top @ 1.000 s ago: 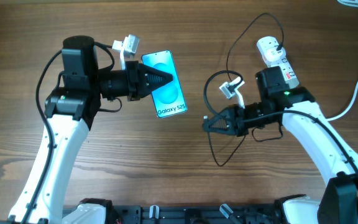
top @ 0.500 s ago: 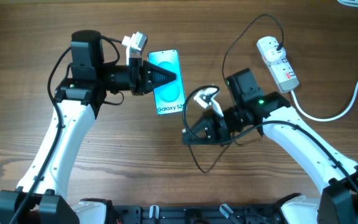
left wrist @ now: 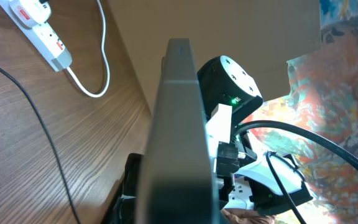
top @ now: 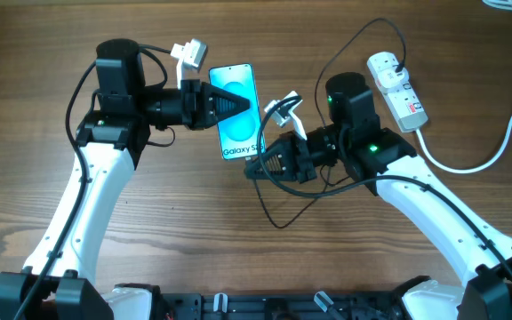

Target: Plug charger to phone and switch on socket

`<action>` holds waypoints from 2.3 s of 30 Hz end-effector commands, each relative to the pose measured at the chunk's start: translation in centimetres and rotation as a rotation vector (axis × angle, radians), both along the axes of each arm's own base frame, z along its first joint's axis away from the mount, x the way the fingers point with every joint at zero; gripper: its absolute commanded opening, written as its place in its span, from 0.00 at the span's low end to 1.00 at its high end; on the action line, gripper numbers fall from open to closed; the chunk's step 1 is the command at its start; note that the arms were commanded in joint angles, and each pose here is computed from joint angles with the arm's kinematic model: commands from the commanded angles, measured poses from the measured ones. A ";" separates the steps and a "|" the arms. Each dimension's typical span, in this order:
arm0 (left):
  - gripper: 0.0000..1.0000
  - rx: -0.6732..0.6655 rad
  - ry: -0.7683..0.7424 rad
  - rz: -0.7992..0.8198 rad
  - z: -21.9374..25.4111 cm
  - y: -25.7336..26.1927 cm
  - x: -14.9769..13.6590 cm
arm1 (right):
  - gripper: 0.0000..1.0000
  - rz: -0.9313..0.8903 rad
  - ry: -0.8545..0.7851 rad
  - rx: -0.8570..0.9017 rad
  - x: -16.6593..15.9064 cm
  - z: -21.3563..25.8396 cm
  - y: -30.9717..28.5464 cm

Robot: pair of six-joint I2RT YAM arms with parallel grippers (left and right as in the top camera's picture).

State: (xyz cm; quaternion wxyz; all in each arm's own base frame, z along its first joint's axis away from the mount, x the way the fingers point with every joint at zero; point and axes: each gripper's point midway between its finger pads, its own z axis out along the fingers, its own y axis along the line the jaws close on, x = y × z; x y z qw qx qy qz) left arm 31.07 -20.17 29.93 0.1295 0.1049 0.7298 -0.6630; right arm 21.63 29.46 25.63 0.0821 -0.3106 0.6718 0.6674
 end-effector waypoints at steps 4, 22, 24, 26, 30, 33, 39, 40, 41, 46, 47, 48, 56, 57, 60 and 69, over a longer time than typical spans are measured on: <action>0.04 -0.013 -0.030 -0.023 0.7 -0.1 -0.2 | 0.04 -0.040 0.011 -0.015 0.6 0.9 0.3; 0.04 0.009 -0.046 0.018 0.5 0.0 0.6 | 0.04 0.005 0.005 -0.004 -0.6 1.2 1.1; 0.04 0.009 -0.048 0.019 0.5 0.0 0.6 | 0.04 0.004 0.008 -0.004 -0.6 1.3 1.1; 0.04 0.009 -0.055 0.019 0.5 0.0 0.6 | 0.04 0.004 0.010 -0.004 -0.6 1.3 1.1; 0.04 0.010 -0.077 0.017 0.6 0.0 0.6 | 0.04 0.005 0.010 -0.001 -0.5 1.4 1.1; 0.04 0.011 -0.102 0.015 0.6 0.0 0.6 | 0.04 0.020 0.005 0.012 -0.7 1.7 1.1; 0.04 0.016 -0.112 0.021 0.5 0.0 0.8 | 0.04 0.034 0.009 0.017 -1.0 1.8 1.0; 0.04 0.016 -0.114 0.021 0.5 0.0 0.8 | 0.04 0.036 0.009 0.018 -1.0 1.8 1.0; 0.04 0.016 -0.117 0.021 0.5 0.0 0.8 | 0.04 0.038 0.010 0.019 -1.0 1.8 1.0; 0.04 0.024 -0.163 0.026 0.5 0.0 0.9 | 0.04 0.040 0.011 0.020 -1.1 1.8 1.0; 0.04 0.024 -0.163 0.026 0.5 0.0 0.9 | 0.04 0.042 0.011 0.021 -1.1 1.9 1.0; 0.04 0.025 -0.164 0.026 0.4 0.0 0.9 | 0.04 0.045 0.011 0.022 -1.1 1.9 0.9; 0.04 0.107 -0.160 0.187 -0.8 1.8 3.8 | 0.04 0.021 -0.009 0.010 -0.8 1.2 1.0; 0.04 0.124 -0.148 0.223 -1.1 2.4 4.4 | 0.04 0.007 -0.007 -0.004 -0.6 0.7 1.0; 0.04 0.159 -0.105 0.292 -2.0 4.0 5.3 | 0.04 -0.044 0.009 -0.069 -0.3 -1.1 0.9; 0.04 0.204 0.013 0.379 -3.8 6.8 5.7 | 0.04 -0.531 -0.039 -0.849 4.6 -14.5 -6.8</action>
